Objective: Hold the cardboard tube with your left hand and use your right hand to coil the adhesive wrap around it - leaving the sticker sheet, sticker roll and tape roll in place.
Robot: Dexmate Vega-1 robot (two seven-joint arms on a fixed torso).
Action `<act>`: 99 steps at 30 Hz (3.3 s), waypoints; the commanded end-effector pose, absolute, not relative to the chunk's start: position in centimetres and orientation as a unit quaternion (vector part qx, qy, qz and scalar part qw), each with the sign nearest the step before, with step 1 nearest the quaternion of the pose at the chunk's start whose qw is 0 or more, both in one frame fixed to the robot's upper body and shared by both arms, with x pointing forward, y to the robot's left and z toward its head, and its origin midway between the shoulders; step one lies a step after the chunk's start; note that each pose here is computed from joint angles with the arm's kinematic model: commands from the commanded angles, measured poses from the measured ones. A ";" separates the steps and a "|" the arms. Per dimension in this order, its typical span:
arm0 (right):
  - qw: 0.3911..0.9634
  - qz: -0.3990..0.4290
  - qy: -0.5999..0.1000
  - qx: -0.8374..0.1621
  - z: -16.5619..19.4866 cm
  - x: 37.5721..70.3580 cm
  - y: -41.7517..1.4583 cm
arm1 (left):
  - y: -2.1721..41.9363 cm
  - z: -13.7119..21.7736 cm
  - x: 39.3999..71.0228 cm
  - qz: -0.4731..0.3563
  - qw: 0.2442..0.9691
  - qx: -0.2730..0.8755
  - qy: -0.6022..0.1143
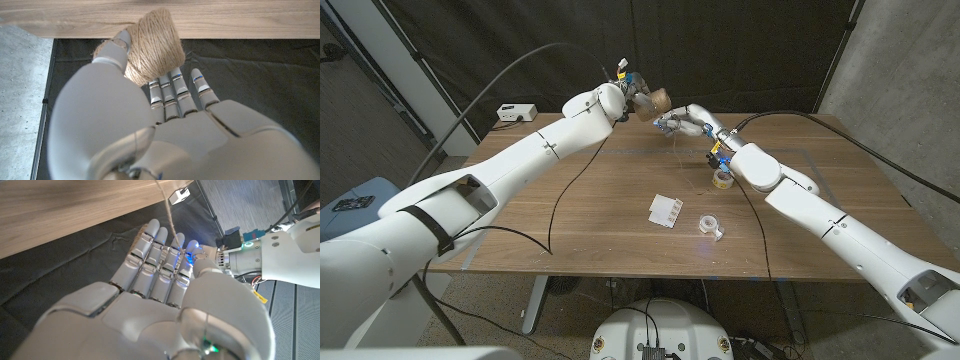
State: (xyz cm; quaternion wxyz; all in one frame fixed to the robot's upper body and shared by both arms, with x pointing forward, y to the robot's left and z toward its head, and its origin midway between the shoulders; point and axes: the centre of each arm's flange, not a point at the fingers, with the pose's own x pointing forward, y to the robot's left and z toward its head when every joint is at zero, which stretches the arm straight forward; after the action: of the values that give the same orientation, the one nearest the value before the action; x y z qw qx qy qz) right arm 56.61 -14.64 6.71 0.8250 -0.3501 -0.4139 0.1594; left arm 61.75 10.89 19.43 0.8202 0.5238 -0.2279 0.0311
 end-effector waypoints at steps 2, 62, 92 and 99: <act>0.815 0.180 -0.416 -0.362 6.8 55.5 -14.5 | 11.3 19.7 61.7 0.020 0.817 0.529 -0.229; 0.787 0.276 -0.488 -0.257 11.5 51.7 -15.2 | 7.5 17.1 62.6 -0.041 0.776 0.572 -0.263; 0.780 0.266 -0.508 -0.253 14.0 51.2 -15.1 | 5.8 15.6 62.1 -0.061 0.757 0.589 -0.276; 0.783 0.264 -0.505 -0.250 14.1 51.3 -15.1 | 5.2 15.1 62.0 -0.070 0.753 0.592 -0.279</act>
State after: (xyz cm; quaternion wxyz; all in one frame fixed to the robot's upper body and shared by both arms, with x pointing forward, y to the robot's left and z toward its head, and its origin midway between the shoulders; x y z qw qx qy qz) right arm 51.33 -15.06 13.61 0.7809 -0.2551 -0.5045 0.2657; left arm 62.19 6.15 15.92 0.7601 0.5868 -0.2739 -0.0537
